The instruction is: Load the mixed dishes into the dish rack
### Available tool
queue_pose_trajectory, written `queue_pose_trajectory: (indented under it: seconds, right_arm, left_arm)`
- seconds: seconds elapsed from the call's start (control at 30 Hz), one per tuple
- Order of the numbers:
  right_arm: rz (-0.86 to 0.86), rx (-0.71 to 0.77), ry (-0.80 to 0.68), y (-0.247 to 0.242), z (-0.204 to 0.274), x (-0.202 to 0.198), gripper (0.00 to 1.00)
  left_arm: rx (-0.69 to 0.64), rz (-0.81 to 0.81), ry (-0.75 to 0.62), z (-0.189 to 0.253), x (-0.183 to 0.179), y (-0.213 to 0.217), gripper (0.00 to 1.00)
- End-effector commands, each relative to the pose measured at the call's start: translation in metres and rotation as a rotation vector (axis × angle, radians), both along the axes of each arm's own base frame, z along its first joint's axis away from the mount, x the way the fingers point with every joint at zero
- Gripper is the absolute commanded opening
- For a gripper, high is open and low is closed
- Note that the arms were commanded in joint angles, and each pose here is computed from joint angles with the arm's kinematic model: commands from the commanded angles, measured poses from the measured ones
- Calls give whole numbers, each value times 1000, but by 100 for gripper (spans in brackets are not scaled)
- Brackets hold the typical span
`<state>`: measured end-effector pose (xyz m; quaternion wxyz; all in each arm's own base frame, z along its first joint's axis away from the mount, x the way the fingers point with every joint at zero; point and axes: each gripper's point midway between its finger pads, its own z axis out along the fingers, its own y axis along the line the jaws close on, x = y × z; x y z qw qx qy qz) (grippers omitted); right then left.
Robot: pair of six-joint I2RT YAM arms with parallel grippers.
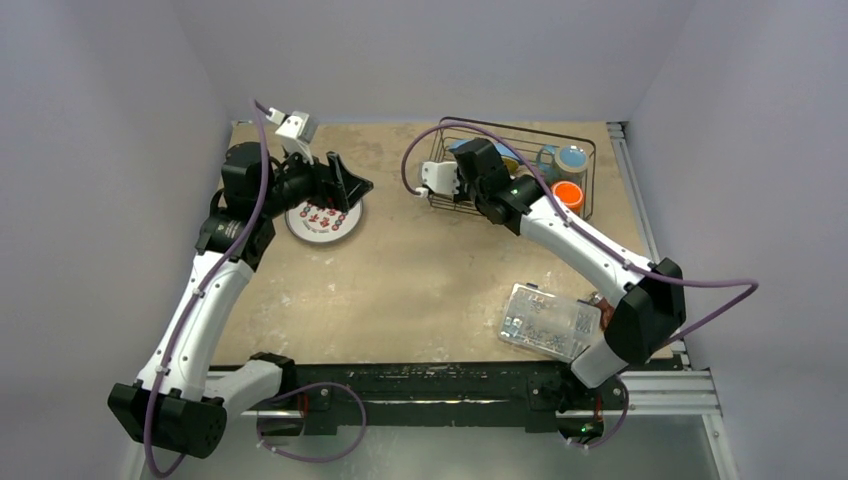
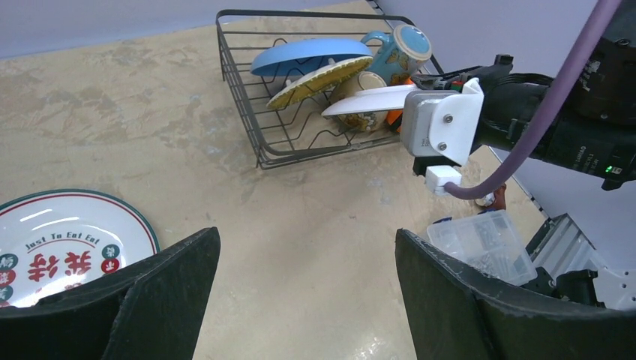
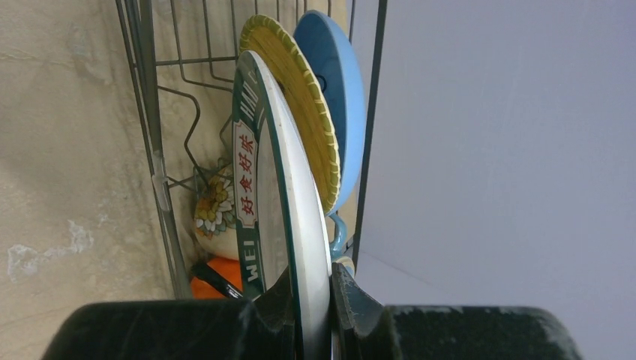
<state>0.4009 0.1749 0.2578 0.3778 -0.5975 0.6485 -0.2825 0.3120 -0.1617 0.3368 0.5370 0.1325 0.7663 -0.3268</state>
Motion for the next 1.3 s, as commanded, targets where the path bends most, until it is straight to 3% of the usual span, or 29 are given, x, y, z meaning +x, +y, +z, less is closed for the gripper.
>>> queue_pose_trajectory:
  seconds: [0.0, 0.23, 0.63, 0.77, 1.1, 1.27]
  right_arm:
    - [-12, 4, -144, 3, 43, 16, 0]
    - [-13, -55, -126, 13, 30, 36, 0]
    - [-27, 12, -32, 27, -10, 53, 2]
    - [-61, 55, -57, 24, -14, 61, 23]
    - [-224, 129, -155, 0, 1, 75, 46]
    - [-320, 194, -267, -12, 24, 81, 69]
  left_arm:
    - [-20, -18, -36, 16, -1, -4, 86]
    - [-18, -17, -41, 17, -2, -3, 86]
    - [-12, -10, -31, 15, 0, -2, 86]
    - [-12, -11, -24, 13, 1, -3, 86]
    - [-15, -15, -6, 10, 4, -4, 86]
    - [-15, -16, 3, 8, 5, -5, 86]
